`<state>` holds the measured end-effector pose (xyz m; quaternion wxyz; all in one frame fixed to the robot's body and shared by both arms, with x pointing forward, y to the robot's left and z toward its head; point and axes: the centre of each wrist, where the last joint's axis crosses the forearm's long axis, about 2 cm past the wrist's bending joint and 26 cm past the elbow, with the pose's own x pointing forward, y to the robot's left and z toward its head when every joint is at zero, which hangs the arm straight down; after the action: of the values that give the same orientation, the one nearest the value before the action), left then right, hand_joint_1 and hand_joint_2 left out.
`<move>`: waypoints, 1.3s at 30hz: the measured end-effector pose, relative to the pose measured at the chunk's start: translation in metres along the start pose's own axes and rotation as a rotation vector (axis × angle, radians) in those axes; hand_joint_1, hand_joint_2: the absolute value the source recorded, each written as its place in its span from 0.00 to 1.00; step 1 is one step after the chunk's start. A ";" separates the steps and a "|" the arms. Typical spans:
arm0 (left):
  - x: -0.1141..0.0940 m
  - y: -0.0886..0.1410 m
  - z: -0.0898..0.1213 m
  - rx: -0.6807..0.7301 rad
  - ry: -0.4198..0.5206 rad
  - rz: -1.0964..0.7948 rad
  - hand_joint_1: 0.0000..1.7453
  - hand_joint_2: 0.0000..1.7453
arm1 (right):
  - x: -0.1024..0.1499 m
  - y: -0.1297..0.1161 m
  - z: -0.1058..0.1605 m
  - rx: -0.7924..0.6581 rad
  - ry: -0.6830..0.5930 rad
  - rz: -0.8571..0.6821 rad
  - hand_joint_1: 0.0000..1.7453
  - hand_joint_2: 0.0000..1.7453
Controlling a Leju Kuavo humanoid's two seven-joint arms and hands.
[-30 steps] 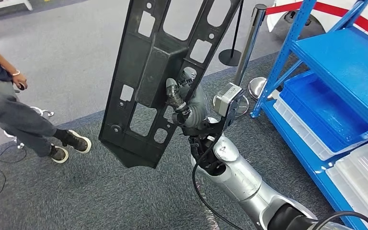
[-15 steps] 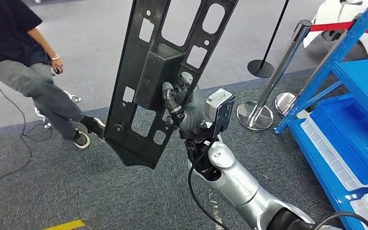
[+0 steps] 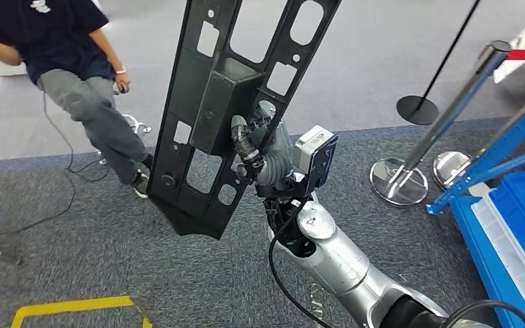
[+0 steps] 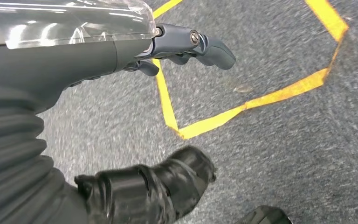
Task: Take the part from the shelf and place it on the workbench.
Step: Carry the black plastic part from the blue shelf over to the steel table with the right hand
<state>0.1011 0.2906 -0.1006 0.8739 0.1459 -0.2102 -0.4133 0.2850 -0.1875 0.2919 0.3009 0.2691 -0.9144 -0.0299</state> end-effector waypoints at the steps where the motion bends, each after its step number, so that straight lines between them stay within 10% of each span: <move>1: 0.000 0.000 0.000 0.000 -0.001 0.002 0.00 1.00 | -0.001 0.001 0.000 -0.001 -0.001 0.000 1.00 1.00; 39: -0.019 -0.006 0.004 -0.011 0.046 0.065 0.00 1.00 | -0.003 0.007 0.004 -0.029 0.037 -0.016 1.00 1.00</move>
<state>0.0845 0.3019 -0.1041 0.8923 0.1435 -0.1924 -0.3824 0.2812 -0.1803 0.2886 0.3213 0.2727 -0.9060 -0.0404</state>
